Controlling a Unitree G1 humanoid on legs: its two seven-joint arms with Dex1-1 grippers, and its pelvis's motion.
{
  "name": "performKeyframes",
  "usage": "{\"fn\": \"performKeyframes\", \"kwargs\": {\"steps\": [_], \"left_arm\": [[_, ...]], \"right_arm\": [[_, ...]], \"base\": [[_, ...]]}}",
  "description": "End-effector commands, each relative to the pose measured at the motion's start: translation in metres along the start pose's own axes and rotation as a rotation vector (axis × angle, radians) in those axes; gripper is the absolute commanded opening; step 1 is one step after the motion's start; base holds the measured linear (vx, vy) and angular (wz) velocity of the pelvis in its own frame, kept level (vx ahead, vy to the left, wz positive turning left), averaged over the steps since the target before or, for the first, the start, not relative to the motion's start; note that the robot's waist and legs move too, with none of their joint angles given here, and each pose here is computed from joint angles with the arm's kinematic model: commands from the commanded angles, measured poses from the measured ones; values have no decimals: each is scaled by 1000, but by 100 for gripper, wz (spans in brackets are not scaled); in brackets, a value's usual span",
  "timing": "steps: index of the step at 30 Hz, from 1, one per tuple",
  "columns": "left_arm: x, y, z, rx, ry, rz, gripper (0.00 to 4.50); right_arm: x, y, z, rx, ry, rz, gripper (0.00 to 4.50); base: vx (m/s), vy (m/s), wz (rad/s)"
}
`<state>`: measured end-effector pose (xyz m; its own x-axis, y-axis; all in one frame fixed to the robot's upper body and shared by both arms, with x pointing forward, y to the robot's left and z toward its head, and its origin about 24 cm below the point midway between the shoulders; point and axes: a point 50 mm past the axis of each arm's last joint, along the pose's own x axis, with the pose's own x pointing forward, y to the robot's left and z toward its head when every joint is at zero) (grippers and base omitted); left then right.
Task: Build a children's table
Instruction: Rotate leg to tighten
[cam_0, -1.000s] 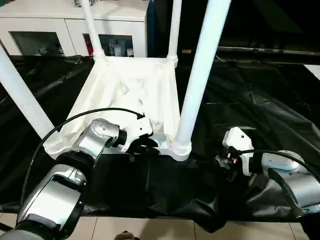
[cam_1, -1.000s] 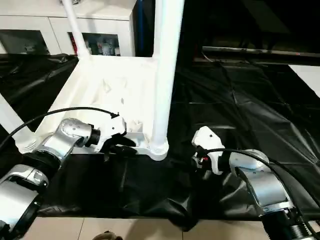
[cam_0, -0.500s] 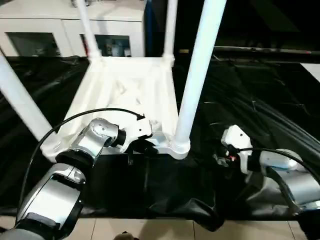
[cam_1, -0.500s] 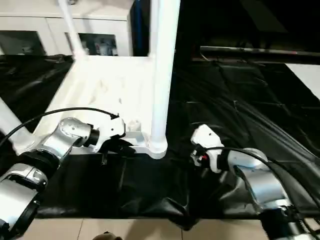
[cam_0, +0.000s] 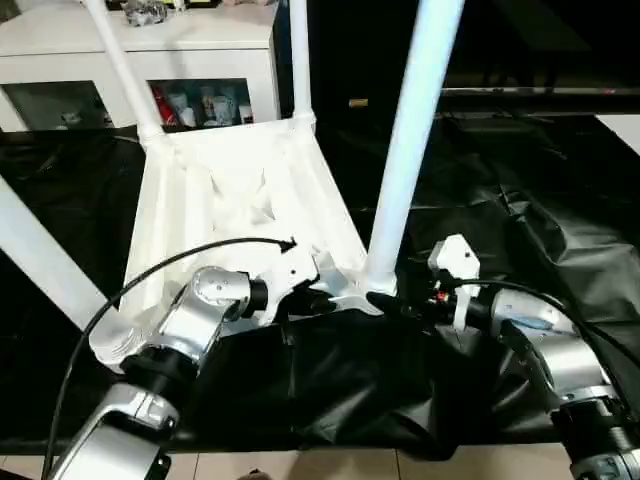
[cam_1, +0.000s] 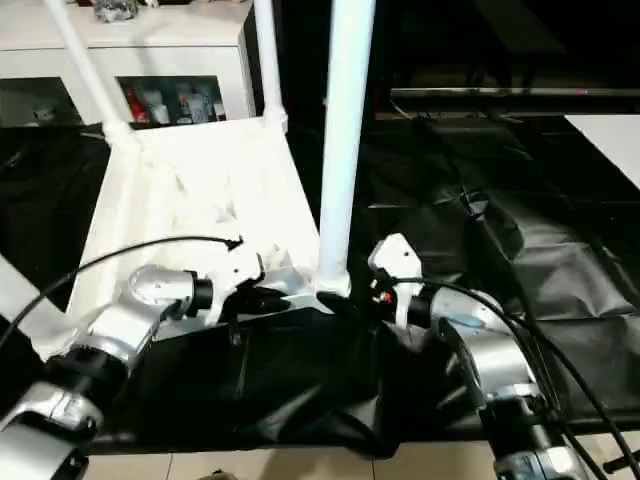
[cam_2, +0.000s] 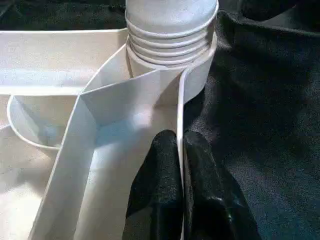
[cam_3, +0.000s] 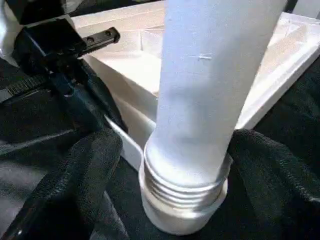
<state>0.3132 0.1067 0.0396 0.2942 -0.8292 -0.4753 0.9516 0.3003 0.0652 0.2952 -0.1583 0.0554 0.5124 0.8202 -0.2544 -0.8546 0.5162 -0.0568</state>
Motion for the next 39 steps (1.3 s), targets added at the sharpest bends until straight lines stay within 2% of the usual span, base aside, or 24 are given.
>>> {"fn": "performKeyframes", "kwargs": {"steps": [1, 7, 11, 12, 15, 22, 33, 39], "left_arm": [[8, -11, -8, -85, -34, -2, 6], [2, -17, -17, -66, 48, -10, 6], [1, -16, -17, -72, 51, -9, 6], [0, -16, -16, -73, 52, -7, 0], [-1, -16, -16, -72, 53, -3, 0], [-3, -12, -16, -66, 60, 13, 0], [-7, -12, -17, -61, 68, 15, 0], [-5, -8, -15, -72, 50, 71, 0]], "right_arm": [[7, -1, 3, -44, 11, 25, 400], [14, -8, 2, -68, 35, 24, 400], [18, -10, 1, -91, 50, 33, 400], [19, -11, 1, -90, 48, 33, 370], [22, -12, 2, -70, 28, 37, 370], [26, -11, -2, -62, 28, 56, 291], [32, -10, -4, -51, 12, 66, 278], [35, -7, -14, -18, 25, 17, 277]], "base": [[0, 0, 0], [0, 0, 0], [0, 0, 0], [0, 0, 0], [0, 0, 0], [0, 0, 0], [0, 0, 0], [0, 0, 0]]}}
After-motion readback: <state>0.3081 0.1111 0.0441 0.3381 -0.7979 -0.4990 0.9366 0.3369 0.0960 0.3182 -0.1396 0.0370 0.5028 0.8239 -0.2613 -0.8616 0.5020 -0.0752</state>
